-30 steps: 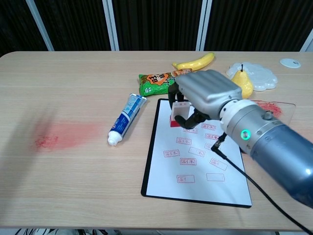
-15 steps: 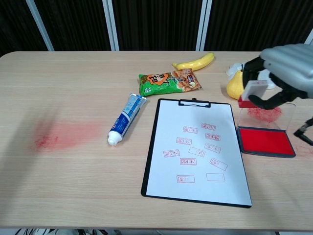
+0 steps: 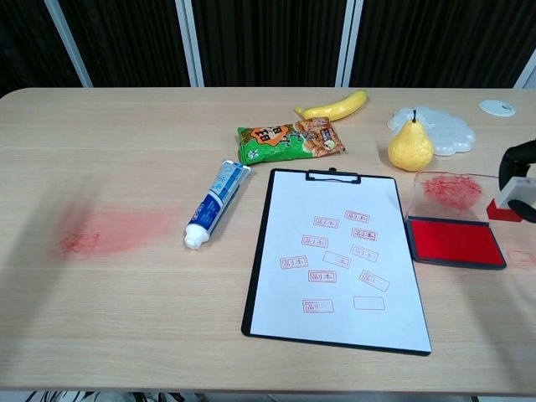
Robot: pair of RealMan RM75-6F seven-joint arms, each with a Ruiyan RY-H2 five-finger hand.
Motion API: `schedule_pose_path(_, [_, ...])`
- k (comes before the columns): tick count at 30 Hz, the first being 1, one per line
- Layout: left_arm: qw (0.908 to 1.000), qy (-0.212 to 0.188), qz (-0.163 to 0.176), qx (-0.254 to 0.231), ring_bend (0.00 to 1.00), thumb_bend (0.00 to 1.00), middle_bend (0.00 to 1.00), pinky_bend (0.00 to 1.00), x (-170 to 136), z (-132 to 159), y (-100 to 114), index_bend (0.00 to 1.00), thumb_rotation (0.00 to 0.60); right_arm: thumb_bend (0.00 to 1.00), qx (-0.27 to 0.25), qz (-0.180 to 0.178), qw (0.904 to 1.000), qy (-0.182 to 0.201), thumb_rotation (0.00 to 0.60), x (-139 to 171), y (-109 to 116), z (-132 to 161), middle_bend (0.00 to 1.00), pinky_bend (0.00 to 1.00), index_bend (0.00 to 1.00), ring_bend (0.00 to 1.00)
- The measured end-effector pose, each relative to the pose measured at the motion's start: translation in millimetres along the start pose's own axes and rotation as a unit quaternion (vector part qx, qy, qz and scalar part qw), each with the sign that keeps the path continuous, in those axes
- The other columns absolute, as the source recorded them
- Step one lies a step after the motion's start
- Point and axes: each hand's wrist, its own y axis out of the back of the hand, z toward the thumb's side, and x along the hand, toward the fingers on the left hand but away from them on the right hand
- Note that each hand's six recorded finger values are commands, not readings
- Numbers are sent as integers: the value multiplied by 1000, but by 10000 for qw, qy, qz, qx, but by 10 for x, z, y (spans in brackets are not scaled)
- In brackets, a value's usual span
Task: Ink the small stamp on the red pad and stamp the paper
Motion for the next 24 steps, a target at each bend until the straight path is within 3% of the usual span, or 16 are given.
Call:
schedule_pose_path(13, [9999,96,28,78,0,16,0,0,8,-15,-12,0,600,644,-10,299,9985,-457,600,-28,-318,-312,793,772,932,820])
schedule_pose_path(24, [9999,92,-7,111,0,16,0,0,-26,-17,-16,0,600,587,-88,475,9964,-702,600,-12,-423,-376,765,771,899,800])
